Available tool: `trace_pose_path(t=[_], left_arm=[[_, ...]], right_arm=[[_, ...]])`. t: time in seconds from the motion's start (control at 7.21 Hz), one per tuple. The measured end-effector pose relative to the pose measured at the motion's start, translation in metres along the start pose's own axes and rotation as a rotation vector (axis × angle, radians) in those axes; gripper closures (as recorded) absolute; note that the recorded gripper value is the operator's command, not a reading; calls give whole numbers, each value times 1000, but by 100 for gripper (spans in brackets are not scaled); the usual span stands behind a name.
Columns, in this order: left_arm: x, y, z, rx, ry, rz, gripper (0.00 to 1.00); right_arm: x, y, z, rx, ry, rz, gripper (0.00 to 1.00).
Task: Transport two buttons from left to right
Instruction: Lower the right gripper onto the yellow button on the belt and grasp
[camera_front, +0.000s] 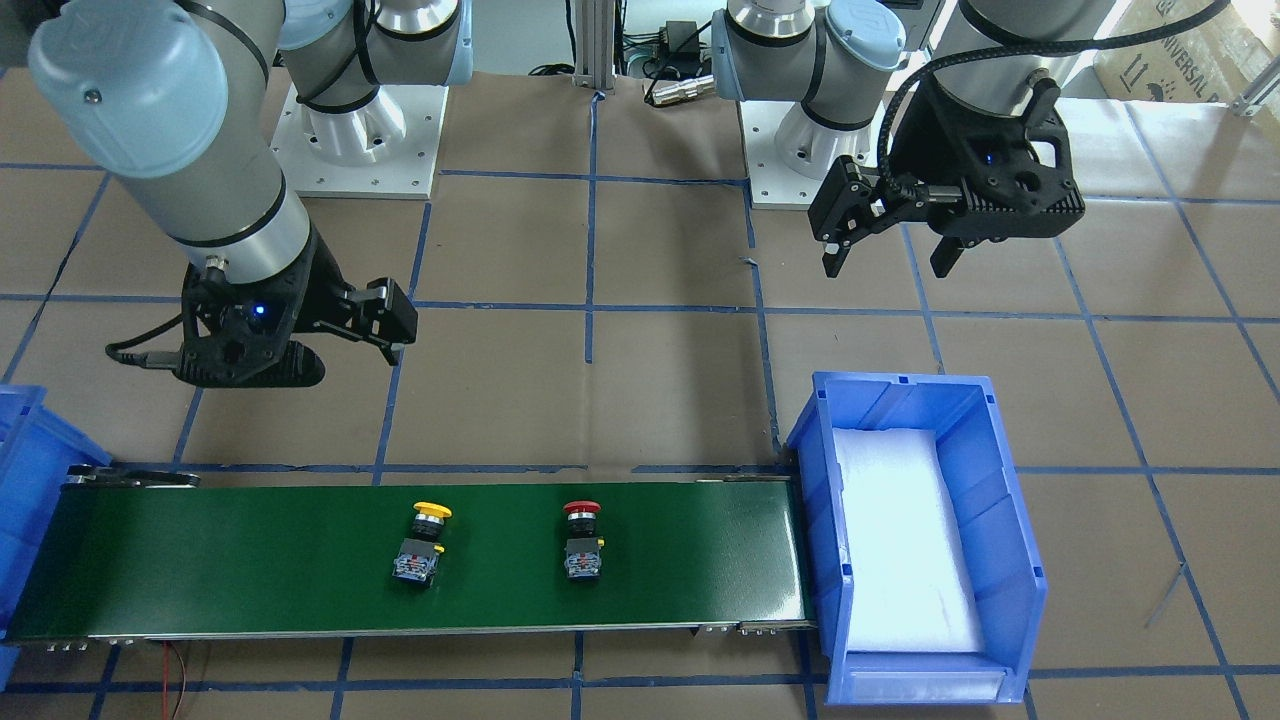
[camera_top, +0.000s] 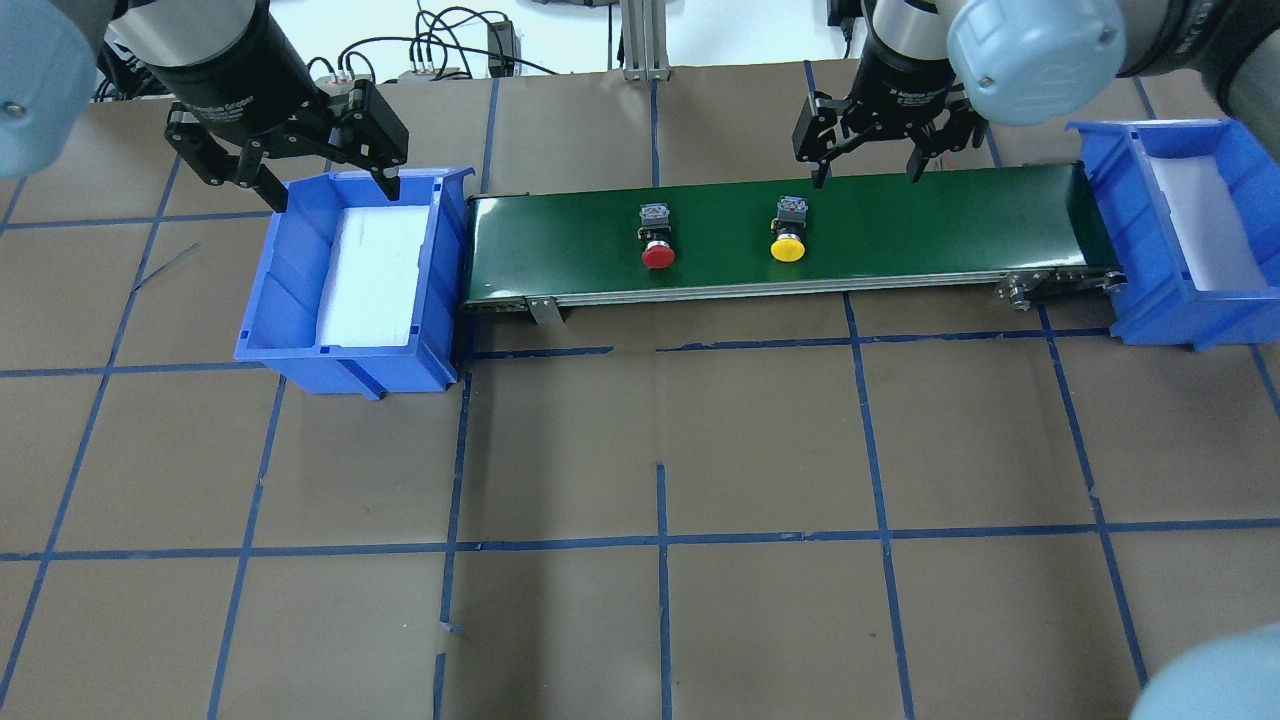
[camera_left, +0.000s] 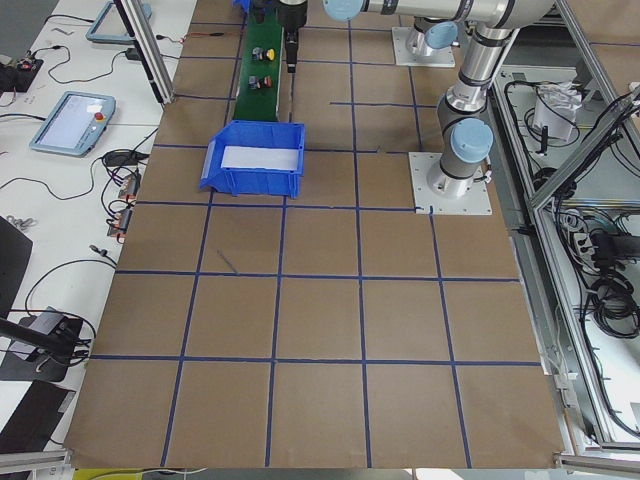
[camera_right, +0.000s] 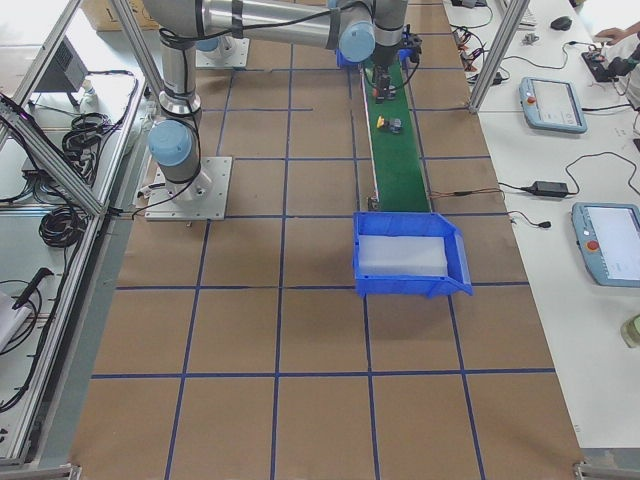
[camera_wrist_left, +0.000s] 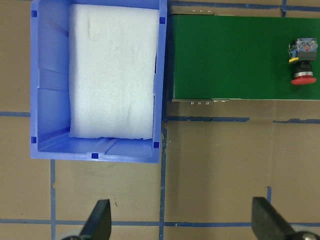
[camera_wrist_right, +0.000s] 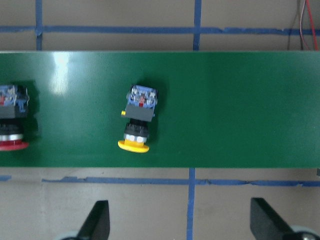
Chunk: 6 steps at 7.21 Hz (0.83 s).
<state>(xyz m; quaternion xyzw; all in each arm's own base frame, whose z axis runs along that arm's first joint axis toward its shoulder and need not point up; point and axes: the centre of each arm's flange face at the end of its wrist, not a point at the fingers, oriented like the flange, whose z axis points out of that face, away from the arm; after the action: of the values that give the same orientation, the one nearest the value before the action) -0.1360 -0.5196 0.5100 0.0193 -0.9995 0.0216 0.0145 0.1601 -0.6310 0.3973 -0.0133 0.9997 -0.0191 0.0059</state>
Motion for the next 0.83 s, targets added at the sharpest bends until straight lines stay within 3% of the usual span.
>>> trace_pose_path(t=[0.14, 0.42, 0.83], left_arm=[[8, 0, 6, -13, 1, 15, 0], [15, 2, 11, -24, -2, 35, 0], [16, 4, 13, -30, -1, 41, 0]], right_arm=[[2, -25, 22, -2, -1, 11, 0], [3, -53, 83, -65, -6, 27, 0], [4, -62, 130, -125, -4, 30, 0]])
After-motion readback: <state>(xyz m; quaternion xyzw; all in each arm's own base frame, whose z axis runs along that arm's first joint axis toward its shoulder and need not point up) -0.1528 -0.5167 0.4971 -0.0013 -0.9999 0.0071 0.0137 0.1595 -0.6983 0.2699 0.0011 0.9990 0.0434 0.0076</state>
